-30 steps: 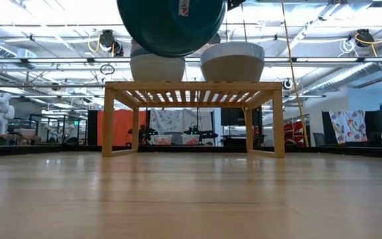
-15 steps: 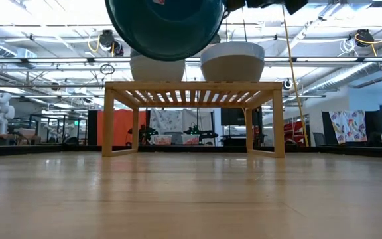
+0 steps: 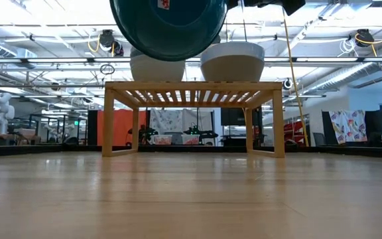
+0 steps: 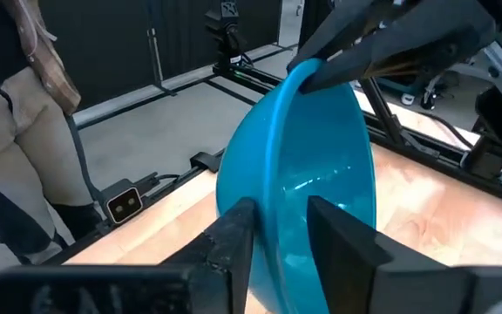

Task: Place and stack bowls onto a shelf
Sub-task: Stack the small blue bowl on top of the large orange bowl on the shelf

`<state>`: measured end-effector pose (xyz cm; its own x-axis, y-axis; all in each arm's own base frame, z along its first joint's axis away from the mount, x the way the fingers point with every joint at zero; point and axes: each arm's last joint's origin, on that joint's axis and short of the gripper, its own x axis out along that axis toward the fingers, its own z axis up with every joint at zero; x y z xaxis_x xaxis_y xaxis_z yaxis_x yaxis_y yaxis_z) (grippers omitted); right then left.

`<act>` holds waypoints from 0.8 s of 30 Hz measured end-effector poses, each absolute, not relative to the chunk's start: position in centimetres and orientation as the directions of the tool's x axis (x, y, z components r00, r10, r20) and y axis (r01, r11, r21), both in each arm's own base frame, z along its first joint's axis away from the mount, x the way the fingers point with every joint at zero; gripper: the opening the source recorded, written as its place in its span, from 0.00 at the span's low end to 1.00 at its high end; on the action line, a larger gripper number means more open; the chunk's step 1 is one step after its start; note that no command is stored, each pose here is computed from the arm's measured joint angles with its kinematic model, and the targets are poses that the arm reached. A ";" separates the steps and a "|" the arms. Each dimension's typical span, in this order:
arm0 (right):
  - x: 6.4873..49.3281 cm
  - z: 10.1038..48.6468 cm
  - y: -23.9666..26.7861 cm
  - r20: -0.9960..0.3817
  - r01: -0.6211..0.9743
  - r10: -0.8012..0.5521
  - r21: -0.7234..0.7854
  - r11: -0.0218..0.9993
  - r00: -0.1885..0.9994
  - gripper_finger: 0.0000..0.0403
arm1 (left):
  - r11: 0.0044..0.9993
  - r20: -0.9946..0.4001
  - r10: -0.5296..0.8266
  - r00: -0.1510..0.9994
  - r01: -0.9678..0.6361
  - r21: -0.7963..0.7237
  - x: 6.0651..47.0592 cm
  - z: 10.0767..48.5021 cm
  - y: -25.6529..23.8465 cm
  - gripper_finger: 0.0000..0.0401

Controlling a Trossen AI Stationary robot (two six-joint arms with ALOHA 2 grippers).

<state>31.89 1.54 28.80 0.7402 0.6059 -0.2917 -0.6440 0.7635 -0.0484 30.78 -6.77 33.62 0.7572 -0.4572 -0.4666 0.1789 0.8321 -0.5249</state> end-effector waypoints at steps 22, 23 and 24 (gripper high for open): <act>31.8 29.0 1.1 -0.264 -0.692 0.654 -0.083 0.717 0.709 0.02 | 0.859 -0.418 -0.422 0.805 0.207 -0.469 31.4 34.1 -5.4 0.08; 31.8 29.0 1.1 -0.264 -0.691 0.652 -0.088 0.717 0.710 0.02 | 0.859 -0.417 -0.421 0.805 0.208 -0.468 31.4 34.1 -5.4 0.10; 31.8 29.0 1.1 -0.263 -0.692 0.652 -0.096 0.716 0.711 0.02 | 0.858 -0.414 -0.421 0.807 0.207 -0.470 31.4 34.1 -5.4 0.12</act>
<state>31.83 1.06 29.04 0.7112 0.6519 -0.2632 -0.6916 0.7159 -0.0957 31.42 -5.37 34.09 0.8069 -0.4211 -0.4142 0.2068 0.8582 -0.4697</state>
